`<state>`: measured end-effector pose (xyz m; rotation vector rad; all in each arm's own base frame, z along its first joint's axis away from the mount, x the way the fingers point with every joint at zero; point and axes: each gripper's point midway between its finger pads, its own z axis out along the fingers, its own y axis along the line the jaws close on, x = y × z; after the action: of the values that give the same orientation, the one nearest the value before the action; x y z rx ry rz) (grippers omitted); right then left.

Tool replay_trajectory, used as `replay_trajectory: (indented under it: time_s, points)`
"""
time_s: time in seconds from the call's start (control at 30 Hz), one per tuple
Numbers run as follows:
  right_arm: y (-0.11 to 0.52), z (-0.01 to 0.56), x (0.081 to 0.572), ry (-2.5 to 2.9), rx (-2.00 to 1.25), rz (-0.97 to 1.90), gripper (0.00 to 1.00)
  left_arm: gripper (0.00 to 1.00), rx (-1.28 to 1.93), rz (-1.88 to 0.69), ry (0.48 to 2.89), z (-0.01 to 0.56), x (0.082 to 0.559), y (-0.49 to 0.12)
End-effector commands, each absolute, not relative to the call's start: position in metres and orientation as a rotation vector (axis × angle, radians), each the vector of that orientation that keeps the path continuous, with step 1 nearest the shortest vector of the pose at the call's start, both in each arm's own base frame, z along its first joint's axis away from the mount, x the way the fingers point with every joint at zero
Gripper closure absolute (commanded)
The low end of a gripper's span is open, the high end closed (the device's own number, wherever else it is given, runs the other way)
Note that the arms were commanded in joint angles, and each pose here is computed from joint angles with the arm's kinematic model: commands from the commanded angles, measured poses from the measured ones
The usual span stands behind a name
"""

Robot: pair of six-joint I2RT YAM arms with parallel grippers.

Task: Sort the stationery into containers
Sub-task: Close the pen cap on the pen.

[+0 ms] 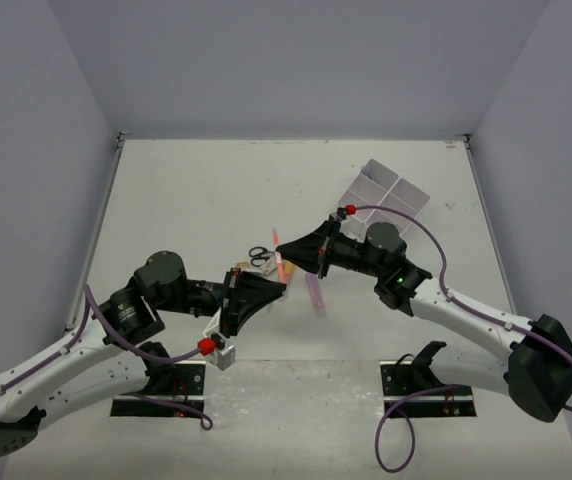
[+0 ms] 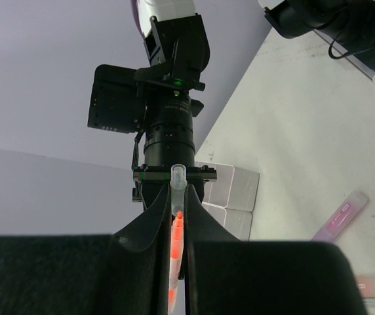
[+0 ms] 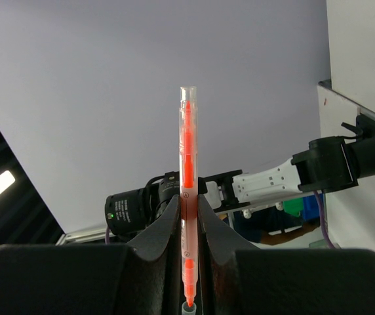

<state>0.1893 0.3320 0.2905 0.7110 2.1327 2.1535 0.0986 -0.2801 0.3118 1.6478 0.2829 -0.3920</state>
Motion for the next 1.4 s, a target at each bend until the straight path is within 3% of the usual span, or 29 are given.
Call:
replay_trajectory:
  time_s: [0.0,1.37]
  points:
    - [0.332,0.324,0.186,2.044,0.608,2.215,1.0,1.0,1.598,-0.326,0.22,0.342,0.101,-0.28]
    - [0.331,0.319,0.191,2.032,0.64,2.193,1.0,1.0,1.609,-0.434,0.239,0.328,0.089,-0.281]
